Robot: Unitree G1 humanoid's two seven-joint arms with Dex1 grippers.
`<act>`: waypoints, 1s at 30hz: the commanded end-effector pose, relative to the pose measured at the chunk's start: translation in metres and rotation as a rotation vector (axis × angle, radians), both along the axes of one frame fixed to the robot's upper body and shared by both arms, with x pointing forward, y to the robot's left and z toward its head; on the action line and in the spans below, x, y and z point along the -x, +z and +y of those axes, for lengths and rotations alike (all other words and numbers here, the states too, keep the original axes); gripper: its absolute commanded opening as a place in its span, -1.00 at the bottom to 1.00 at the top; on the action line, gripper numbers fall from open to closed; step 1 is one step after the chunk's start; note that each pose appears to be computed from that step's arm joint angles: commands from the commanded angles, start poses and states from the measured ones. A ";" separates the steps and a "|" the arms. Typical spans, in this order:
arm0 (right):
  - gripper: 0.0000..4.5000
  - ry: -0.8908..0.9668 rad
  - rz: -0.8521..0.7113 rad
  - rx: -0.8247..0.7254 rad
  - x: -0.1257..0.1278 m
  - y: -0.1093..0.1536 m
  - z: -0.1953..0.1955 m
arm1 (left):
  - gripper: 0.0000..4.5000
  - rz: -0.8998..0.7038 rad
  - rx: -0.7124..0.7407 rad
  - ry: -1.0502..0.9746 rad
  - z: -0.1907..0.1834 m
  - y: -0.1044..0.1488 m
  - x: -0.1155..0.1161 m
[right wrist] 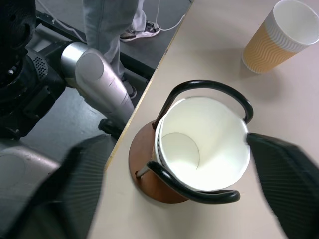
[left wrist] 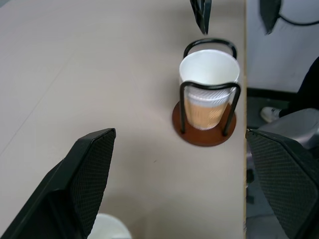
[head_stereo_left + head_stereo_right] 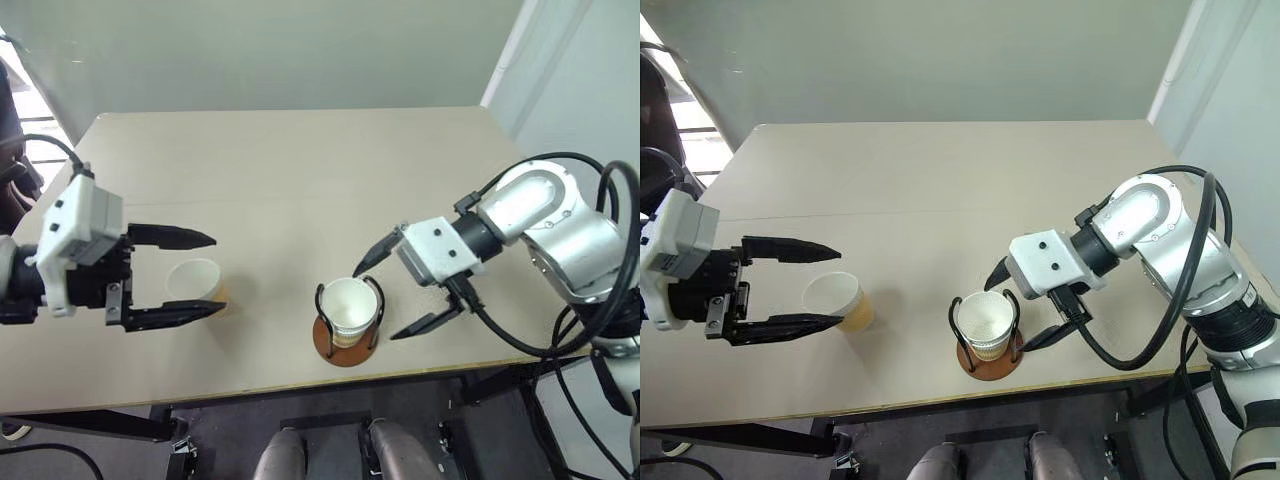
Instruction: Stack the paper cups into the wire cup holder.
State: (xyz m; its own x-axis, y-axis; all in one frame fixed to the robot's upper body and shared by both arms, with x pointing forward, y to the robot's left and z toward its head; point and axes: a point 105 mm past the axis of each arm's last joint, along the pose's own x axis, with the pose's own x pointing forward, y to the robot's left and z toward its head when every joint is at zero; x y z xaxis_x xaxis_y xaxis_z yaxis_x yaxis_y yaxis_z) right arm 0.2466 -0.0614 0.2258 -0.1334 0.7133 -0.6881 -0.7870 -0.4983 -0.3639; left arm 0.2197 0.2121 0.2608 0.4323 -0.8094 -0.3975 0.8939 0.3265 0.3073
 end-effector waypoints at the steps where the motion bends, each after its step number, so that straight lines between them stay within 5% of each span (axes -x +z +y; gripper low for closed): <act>1: 0.99 -0.077 -0.093 -0.091 -0.017 0.033 -0.011 | 1.00 -0.017 -0.073 0.045 0.012 0.002 -0.002; 5: 0.99 -0.134 -0.078 -0.285 -0.022 0.090 -0.043 | 1.00 0.036 -0.196 0.114 0.031 -0.016 -0.004; 10: 0.99 -0.075 0.065 -0.564 0.011 0.148 -0.073 | 1.00 0.064 -0.342 0.176 0.049 -0.036 -0.013; 19: 0.99 -0.352 0.088 -0.488 0.003 0.096 -0.085 | 1.00 0.069 -0.462 0.126 0.048 -0.060 -0.038; 30: 0.99 -0.522 -0.004 -0.522 -0.009 0.099 -0.109 | 1.00 0.086 -0.506 0.102 0.048 -0.080 -0.055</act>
